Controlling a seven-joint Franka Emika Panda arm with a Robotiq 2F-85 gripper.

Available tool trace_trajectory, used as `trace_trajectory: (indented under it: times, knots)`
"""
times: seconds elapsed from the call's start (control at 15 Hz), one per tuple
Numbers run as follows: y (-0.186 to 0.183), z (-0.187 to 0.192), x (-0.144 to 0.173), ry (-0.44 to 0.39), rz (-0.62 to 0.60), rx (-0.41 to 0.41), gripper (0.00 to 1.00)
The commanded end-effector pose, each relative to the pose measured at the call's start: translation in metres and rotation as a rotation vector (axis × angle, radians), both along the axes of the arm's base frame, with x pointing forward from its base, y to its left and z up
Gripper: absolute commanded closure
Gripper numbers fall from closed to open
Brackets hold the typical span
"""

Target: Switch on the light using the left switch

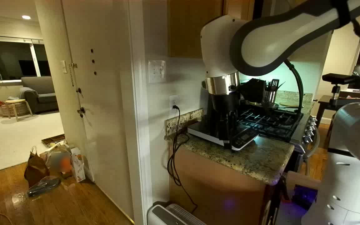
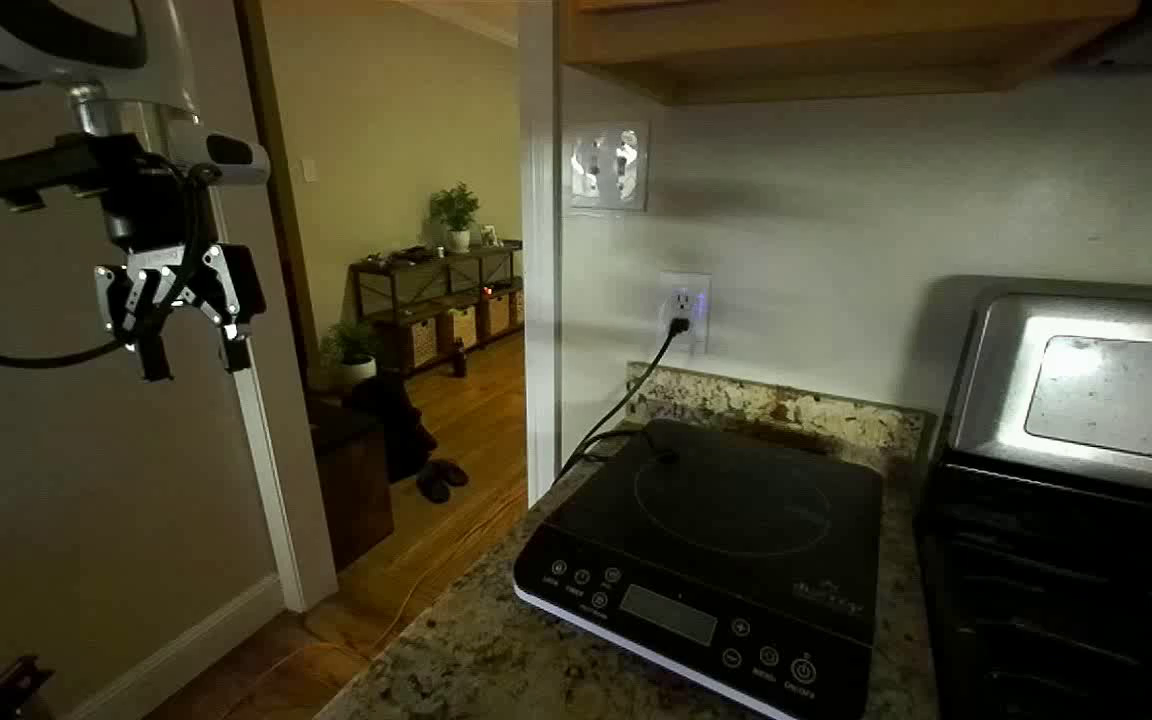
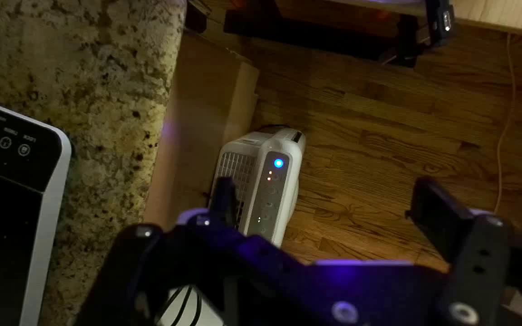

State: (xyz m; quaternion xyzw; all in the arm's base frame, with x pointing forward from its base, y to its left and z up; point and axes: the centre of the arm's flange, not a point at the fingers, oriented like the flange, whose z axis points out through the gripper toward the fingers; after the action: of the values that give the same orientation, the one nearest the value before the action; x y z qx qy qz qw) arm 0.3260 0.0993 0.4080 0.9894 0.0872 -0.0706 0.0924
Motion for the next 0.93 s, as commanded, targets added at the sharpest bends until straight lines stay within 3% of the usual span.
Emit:
trace_trajectory:
  times: [0.0, 0.53, 0.87]
  knots:
    - [0.0, 0.0, 0.0, 0.0, 0.0, 0.0, 0.0]
    - [-0.008, 0.004, 0.009, -0.023, -0.014, 0.014, 0.0]
    - [-0.034, 0.033, 0.066, -0.137, -0.092, 0.074, 0.0]
